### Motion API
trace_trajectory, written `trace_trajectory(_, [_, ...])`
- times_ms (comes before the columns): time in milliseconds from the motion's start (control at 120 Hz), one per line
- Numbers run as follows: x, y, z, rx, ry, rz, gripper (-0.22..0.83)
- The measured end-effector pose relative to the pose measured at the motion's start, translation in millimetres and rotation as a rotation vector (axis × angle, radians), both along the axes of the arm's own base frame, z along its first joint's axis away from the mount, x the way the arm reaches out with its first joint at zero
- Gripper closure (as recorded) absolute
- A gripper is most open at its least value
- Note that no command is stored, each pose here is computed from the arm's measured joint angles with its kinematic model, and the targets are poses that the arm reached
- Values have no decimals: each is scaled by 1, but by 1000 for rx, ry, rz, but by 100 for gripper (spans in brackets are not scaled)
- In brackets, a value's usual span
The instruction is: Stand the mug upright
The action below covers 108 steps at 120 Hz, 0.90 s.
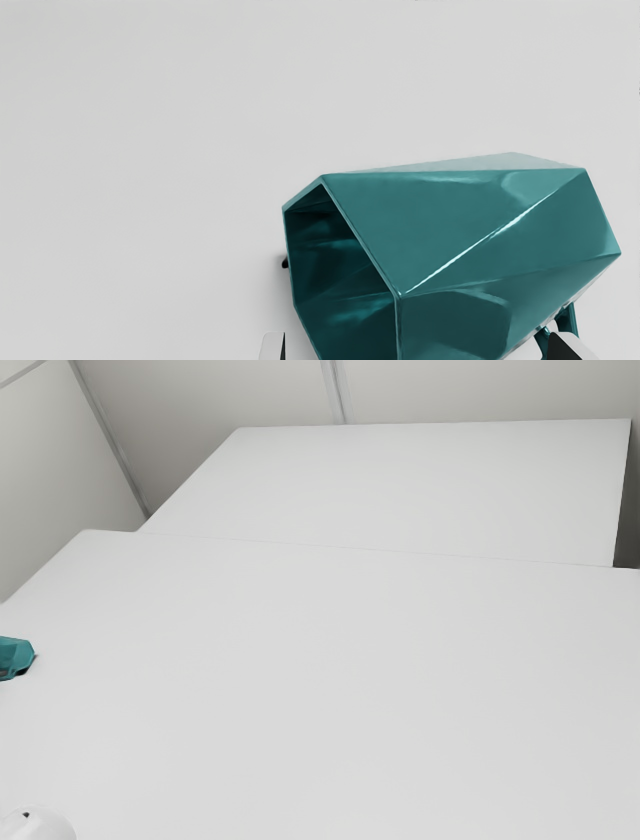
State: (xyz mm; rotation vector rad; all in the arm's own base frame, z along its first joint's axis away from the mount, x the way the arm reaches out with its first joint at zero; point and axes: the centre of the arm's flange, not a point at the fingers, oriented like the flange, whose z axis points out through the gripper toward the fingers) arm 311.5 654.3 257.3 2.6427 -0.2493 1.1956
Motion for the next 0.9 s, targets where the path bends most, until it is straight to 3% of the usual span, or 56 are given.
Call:
trace_trajectory(550, [37, -36, 12, 8, 12, -73, 8])
trace_trajectory(900, [55, -43, 36, 46, 3, -86, 64])
